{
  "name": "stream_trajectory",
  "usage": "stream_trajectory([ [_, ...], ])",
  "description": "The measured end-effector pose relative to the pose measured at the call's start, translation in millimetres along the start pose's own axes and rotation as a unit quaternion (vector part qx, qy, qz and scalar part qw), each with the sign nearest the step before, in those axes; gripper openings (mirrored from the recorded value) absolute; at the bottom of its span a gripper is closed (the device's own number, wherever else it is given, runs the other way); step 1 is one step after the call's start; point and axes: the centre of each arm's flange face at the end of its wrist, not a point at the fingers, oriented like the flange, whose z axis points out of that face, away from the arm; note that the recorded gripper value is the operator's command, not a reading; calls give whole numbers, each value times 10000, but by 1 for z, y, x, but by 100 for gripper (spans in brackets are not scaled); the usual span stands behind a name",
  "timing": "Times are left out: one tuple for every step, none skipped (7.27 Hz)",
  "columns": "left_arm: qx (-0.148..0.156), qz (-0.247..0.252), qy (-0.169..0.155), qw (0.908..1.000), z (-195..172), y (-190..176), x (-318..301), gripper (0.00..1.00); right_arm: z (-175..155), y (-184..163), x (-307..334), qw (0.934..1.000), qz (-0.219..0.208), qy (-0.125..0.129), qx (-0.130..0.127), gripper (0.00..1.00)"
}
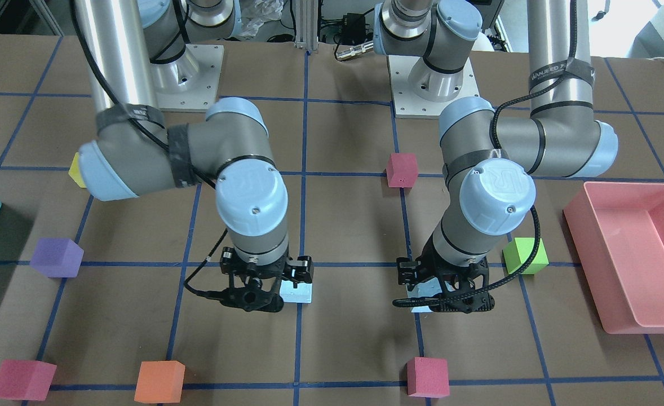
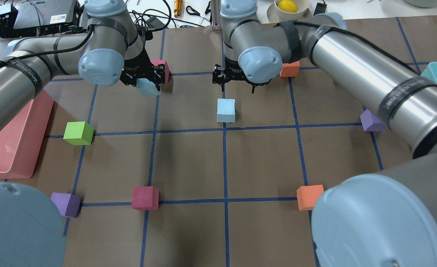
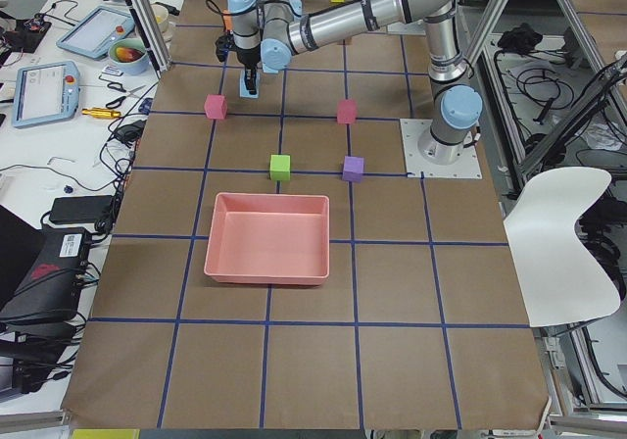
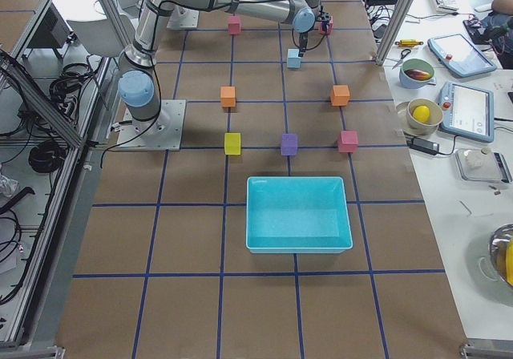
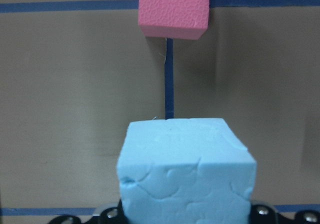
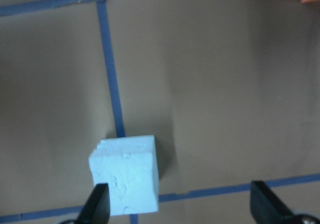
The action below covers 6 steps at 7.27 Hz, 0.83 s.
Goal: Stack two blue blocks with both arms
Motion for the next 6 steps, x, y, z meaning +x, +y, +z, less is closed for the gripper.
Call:
stream_trajectory([
  [32,5,24,10000,-7,3,28,0,-46,-2,40,9999,28,-155,5,100],
  [91,36,44,9999,-14,10,62,0,-88,4,77,9996,-88,-270,61,100],
  [117,38,62,9999,-14,20,98,0,-119,17,105,9994,-182,-286,63,100],
  [76,46,60,9999,-6,30,127,0,-140,30,120,9993,-228,-285,55,100],
  [23,21,53,10000,9,38,151,0,-150,38,128,9992,-282,-276,31,100],
  [27,-21,63,10000,24,41,169,0,-153,40,137,9992,-294,-280,-20,100],
])
